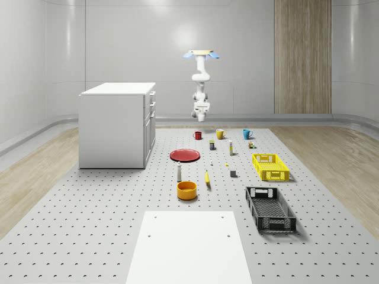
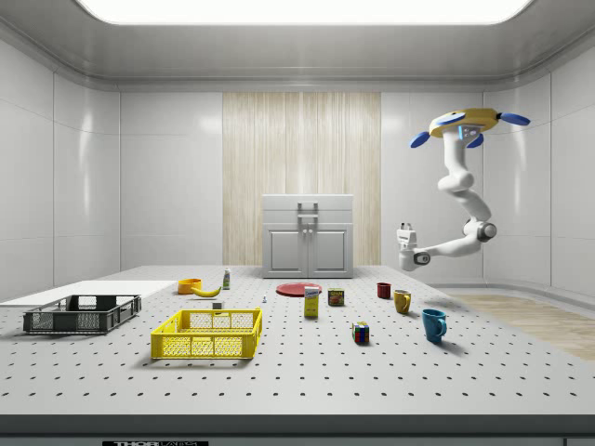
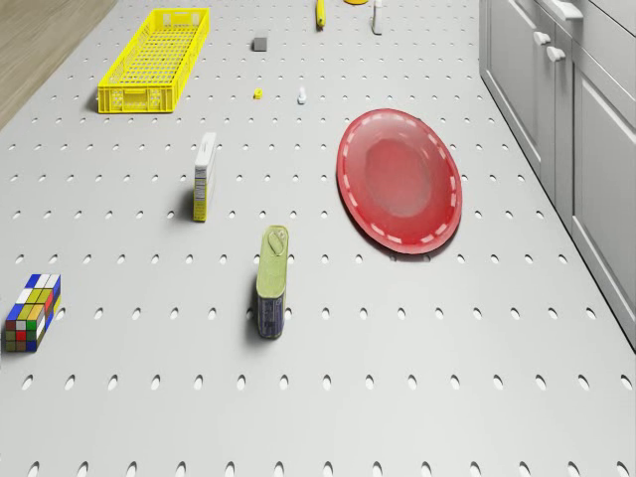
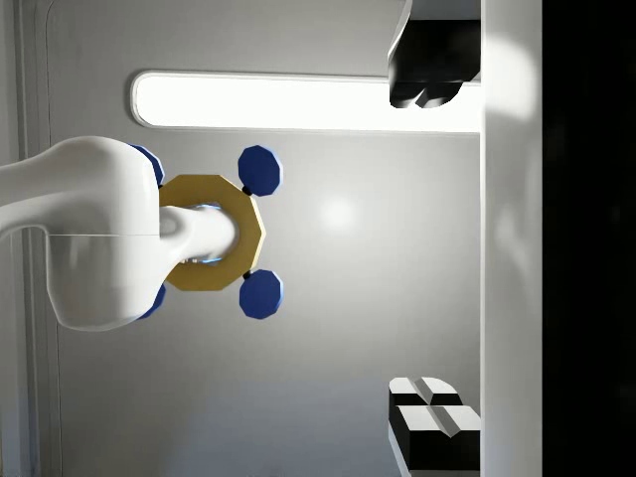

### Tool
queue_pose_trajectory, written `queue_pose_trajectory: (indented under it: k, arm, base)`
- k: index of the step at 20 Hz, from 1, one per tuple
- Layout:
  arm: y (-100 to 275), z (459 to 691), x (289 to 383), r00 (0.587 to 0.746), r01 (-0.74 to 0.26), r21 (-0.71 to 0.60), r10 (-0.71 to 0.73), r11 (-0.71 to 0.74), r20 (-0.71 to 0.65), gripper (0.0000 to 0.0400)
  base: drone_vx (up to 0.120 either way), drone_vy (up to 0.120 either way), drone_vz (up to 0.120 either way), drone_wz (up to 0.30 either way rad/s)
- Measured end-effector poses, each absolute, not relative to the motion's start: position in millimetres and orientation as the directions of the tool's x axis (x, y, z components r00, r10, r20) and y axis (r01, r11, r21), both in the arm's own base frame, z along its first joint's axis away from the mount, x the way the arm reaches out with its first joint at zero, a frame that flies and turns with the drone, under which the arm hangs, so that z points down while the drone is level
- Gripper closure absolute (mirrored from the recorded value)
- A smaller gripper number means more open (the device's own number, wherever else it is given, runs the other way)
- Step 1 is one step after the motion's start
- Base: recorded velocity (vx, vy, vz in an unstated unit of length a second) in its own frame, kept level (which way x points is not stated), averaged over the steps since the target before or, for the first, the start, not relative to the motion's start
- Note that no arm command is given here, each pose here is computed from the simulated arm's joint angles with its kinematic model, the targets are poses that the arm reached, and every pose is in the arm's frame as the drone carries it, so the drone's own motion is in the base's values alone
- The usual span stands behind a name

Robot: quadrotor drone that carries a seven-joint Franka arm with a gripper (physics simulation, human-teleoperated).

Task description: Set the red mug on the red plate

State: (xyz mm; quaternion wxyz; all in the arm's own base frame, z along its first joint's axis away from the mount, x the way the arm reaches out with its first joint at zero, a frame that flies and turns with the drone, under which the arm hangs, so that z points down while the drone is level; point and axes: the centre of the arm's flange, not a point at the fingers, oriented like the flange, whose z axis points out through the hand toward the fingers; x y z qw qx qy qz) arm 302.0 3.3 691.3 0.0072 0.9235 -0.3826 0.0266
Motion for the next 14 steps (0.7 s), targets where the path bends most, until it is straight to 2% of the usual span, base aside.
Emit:
queue_pose_trajectory:
  k: [3,9,14]
  arm:
    - [5.5,691.2,301.8,0.705,-0.708,0.007,-0.705,-0.707,0.072,0.0]
    - [15.2,690.1,301.3,0.703,-0.71,0.073,-0.697,-0.701,0.144,0.0]
    - [34.6,684.9,301.1,0.698,-0.714,0.209,-0.658,-0.668,0.283,0.0]
  base:
    - [0.12,-0.12,0.0,0.0]
    - [0.12,0.0,0.0,0.0]
    - [0.12,0.0,0.0,0.0]
